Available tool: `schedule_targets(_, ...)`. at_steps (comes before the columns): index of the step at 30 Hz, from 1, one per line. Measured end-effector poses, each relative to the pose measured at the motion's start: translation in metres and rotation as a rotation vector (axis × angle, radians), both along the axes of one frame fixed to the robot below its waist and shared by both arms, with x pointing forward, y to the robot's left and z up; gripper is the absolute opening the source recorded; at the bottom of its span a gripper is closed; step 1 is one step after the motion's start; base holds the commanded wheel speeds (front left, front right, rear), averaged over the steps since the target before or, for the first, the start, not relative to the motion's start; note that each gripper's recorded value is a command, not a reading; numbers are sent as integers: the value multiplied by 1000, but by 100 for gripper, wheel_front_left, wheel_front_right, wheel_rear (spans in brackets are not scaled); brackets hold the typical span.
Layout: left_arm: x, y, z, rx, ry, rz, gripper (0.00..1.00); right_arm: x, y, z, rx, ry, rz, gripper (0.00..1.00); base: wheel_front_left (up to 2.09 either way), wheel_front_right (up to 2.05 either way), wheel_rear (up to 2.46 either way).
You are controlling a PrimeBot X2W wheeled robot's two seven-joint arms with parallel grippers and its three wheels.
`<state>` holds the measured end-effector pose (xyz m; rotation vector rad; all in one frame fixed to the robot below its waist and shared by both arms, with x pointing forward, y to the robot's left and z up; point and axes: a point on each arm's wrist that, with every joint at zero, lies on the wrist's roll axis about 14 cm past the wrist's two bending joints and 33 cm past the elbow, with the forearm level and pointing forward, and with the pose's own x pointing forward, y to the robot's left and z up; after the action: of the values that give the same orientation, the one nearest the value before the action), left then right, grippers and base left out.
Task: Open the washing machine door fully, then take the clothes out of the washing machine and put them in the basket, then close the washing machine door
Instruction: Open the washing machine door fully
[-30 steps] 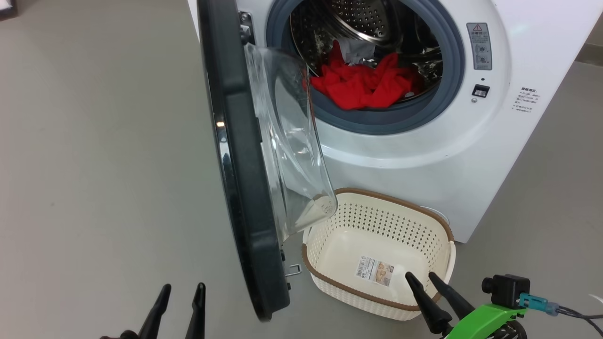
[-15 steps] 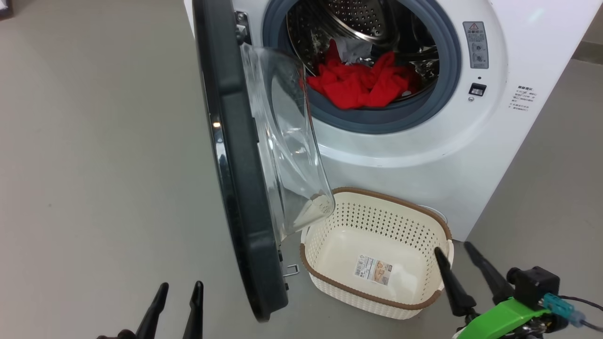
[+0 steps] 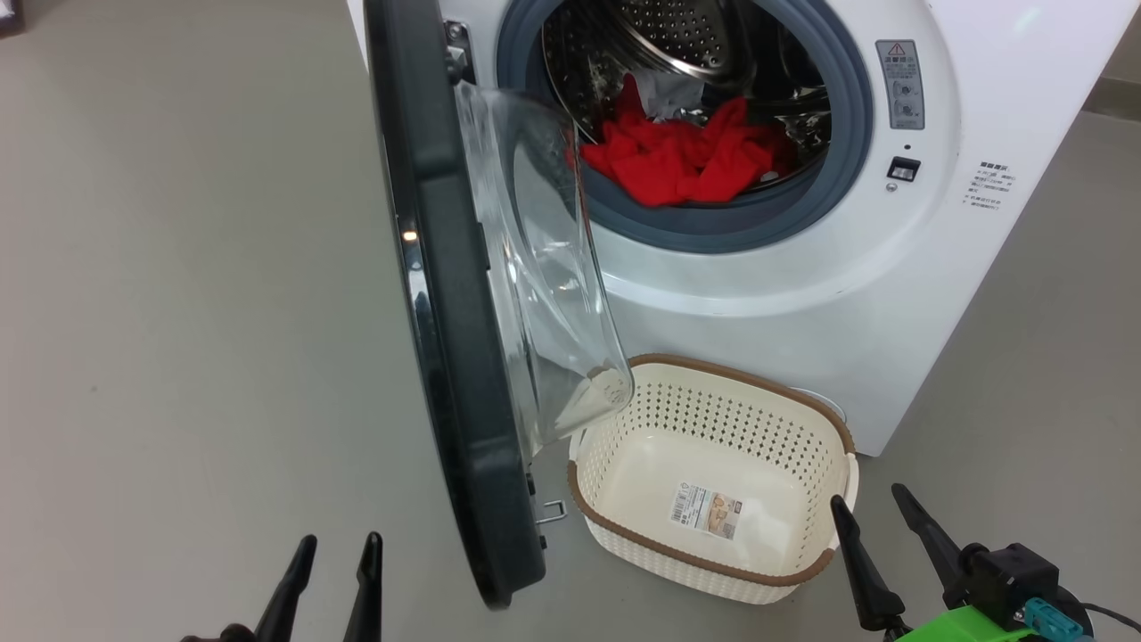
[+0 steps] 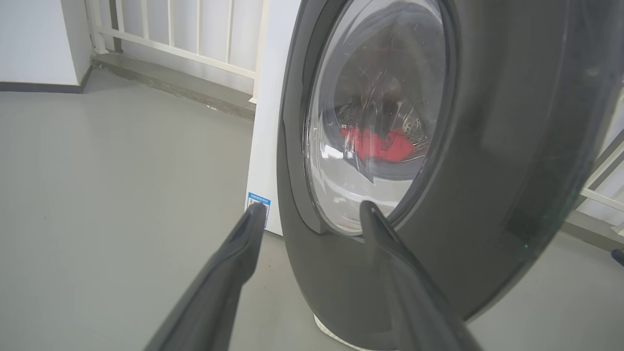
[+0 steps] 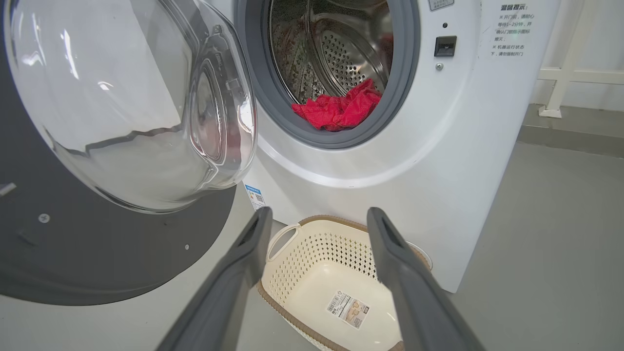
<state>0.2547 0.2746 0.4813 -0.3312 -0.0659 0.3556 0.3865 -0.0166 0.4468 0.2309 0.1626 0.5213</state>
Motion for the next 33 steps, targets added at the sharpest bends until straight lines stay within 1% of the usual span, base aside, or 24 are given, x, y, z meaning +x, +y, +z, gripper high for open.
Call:
schedule_targets(5,1,0,0,0,2,-2,100,1,-1,2,5,-7,-12,100,0,0,0)
schedule_targets(6,1,0,0,-1,1,-2,55,2,-1,3,6,-9,-14,100,0,0,0)
schedule_targets(7,1,0,0,-3,0,-1,3,2,-2,3,6,-9,-15,100,0,0,0)
schedule_targets(8,1,1,0,-2,-2,2,0,2,-2,4,4,-12,-15,100,0,0,0)
schedule_targets(12,0,11,17,12,-53,29,0,3,-1,6,4,-19,-15,100,0,0,0)
schedule_targets(14,6,16,41,43,-123,36,0,3,0,8,6,-27,-14,100,0,0,0)
schedule_targets(17,15,21,92,106,-267,36,0,4,0,12,9,-38,-13,100,0,0,0)
schedule_targets(20,20,15,140,162,-405,13,0,3,1,14,6,-45,-11,100,0,0,0)
schedule_targets(21,20,10,151,174,-441,-3,0,2,0,13,5,-42,-11,100,0,0,0)
schedule_targets(24,26,-17,167,212,-486,-79,0,-1,0,11,3,-38,-9,100,0,0,0)
schedule_targets(28,35,-56,174,225,-512,-198,0,-3,-1,11,4,-36,-10,100,0,0,0)
schedule_targets(31,41,-82,165,176,-499,-282,0,-3,-3,10,4,-34,-16,100,0,0,0)
schedule_targets(33,44,-94,143,121,-440,-320,0,-3,-3,10,4,-32,-18,100,0,0,0)
